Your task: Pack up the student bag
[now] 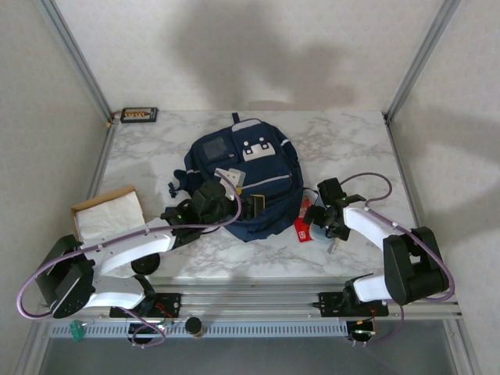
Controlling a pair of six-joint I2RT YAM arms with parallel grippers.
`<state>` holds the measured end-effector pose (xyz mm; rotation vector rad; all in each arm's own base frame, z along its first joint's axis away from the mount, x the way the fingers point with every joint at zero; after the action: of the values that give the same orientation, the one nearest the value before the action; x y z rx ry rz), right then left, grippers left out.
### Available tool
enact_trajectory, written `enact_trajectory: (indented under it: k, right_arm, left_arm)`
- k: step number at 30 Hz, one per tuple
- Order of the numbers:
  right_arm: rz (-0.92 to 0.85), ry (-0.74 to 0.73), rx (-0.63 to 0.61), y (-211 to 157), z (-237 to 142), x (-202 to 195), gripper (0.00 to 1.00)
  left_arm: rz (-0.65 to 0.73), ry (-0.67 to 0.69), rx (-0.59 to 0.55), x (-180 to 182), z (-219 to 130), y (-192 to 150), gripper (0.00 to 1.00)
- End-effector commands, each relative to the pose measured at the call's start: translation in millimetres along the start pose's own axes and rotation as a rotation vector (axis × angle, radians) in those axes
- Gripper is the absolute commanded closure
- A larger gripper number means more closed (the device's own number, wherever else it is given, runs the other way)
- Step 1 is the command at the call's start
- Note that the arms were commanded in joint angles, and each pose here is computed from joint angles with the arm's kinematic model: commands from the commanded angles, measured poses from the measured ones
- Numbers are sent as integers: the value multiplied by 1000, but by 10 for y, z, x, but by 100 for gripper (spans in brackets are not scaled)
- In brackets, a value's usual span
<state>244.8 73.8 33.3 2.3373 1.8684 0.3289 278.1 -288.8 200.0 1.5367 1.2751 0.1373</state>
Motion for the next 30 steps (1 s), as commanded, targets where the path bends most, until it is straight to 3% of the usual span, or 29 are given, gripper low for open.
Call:
enact_trajectory:
  k: [1, 6, 11, 21, 30]
  right_arm:
    - [6, -33, -32, 47, -32, -83, 3]
    - [24, 16, -95, 158, -211, -71, 15]
    - [31, 60, -154, 271, -443, -70, 19]
    - [11, 196, -251, 468, -975, 128, 19]
    - [-6, 228, -259, 505, -1009, 179, 18]
  left_arm:
    - [45, 22, -7, -19, -12, 69, 14]
    - [198, 73, 52, 17, 59, 90, 14]
    - [354, 120, 116, 38, 159, 172, 16]
    - [593, 58, 407, 43, 376, -171, 18]
    - [694, 139, 493, 252, 653, -217, 18]
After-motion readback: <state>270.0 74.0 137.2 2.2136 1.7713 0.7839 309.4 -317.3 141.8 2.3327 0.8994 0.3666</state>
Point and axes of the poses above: each hand's point on the last joint's axis, 136 mm out from that joint toward the fingers, its own z axis out along the fingers, its own x axis along the line the jaws close on, y = z × x, the point moved 1 cm from there along -z, back along the fingers, and after that the axes turned 7 degrees about -z, right-handed, at the moved point
